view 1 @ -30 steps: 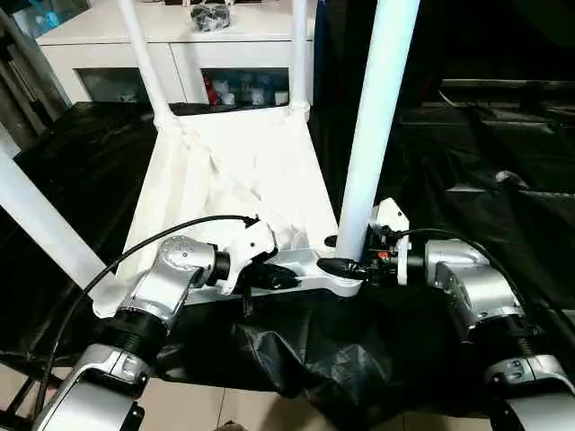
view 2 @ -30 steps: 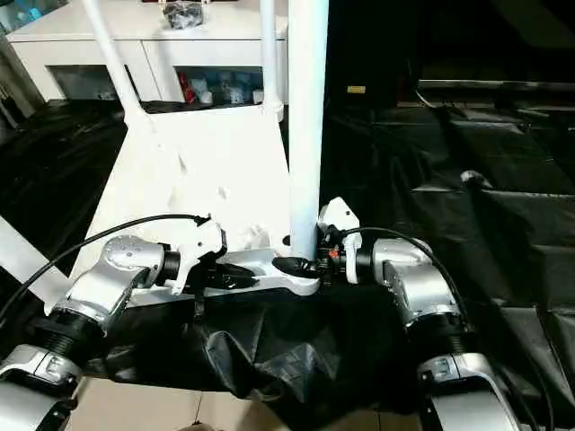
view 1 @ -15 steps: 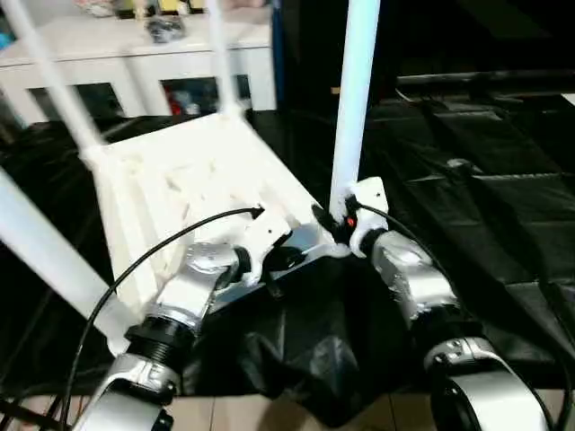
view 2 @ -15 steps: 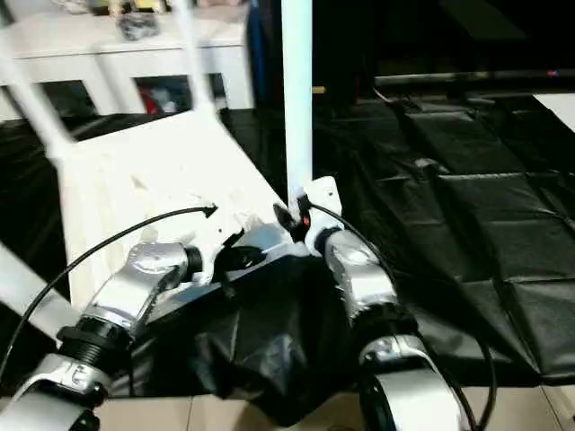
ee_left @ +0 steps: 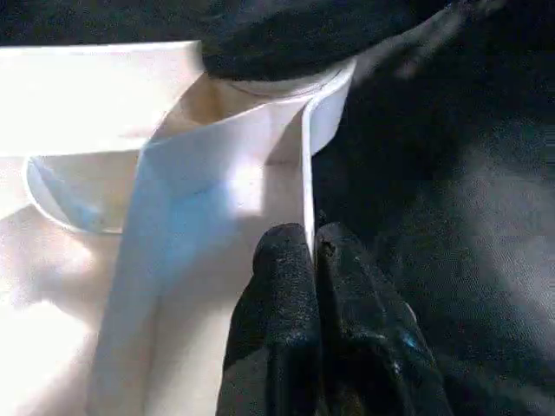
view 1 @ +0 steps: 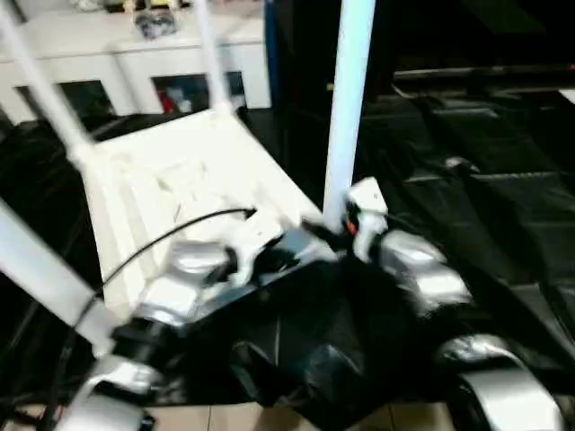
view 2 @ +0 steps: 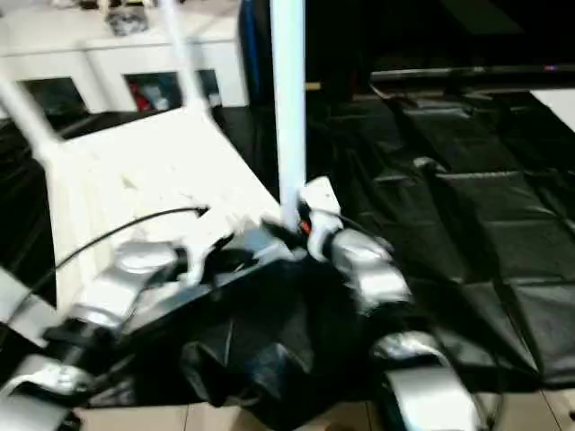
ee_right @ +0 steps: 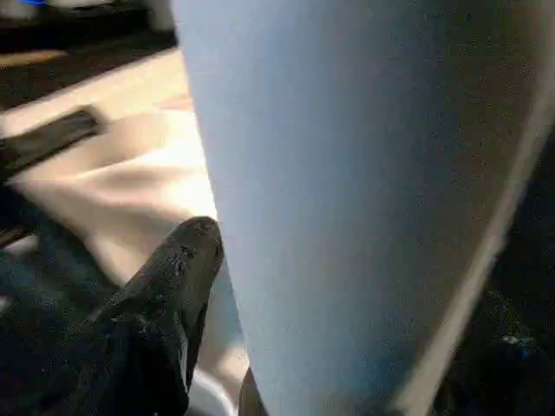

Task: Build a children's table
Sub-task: Rotate leg to tighten

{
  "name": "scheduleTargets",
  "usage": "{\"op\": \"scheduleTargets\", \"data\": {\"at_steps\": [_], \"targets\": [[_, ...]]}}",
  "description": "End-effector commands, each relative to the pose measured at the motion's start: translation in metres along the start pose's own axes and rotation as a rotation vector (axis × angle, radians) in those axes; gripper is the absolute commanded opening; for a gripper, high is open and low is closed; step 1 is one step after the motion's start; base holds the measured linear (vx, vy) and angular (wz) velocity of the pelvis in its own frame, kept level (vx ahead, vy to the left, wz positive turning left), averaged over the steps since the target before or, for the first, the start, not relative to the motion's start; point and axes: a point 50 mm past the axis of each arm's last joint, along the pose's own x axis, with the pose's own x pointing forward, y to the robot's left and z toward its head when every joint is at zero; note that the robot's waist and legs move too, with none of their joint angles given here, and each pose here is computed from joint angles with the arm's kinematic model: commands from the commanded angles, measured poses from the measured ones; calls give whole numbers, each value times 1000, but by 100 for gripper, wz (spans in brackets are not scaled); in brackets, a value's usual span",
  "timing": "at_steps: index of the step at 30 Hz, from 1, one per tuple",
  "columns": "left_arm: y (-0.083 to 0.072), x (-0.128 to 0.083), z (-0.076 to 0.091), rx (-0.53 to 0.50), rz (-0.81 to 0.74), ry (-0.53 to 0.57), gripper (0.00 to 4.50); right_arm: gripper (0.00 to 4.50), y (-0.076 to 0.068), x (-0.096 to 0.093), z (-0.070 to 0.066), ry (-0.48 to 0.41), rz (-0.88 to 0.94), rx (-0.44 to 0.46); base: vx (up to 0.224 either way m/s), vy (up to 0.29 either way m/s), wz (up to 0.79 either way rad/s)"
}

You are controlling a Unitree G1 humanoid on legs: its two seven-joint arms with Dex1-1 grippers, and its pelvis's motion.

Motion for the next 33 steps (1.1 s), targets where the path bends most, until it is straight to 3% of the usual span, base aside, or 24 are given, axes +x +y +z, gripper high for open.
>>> {"op": "scheduleTargets", "data": {"at_steps": [1, 11, 12, 25, 30, 33], "targets": [[-3, 9, 22, 74, -65, -67, 0, 320, 40, 19, -17, 85, 319, 36, 0, 0, 0], [8, -3, 20, 112, -124, -43, 0, 320, 45, -14, -32, 253, 555, 30, 0, 0, 0], [10, -4, 20, 113, -128, -42, 0, 296, 46, -16, -34, 280, 574, 22, 0, 0, 0], [11, -4, 15, 105, -122, -39, 0, 214, 50, -15, -27, 247, 582, 56, 0, 0, 0], [15, 4, 18, 64, -15, -59, 0, 208, 40, 3, -30, 180, 329, 80, 0, 0, 0], [12, 16, 21, 36, 65, -66, 0, 206, 30, 21, -33, 162, 52, 126, -18, -1, -2]]}}
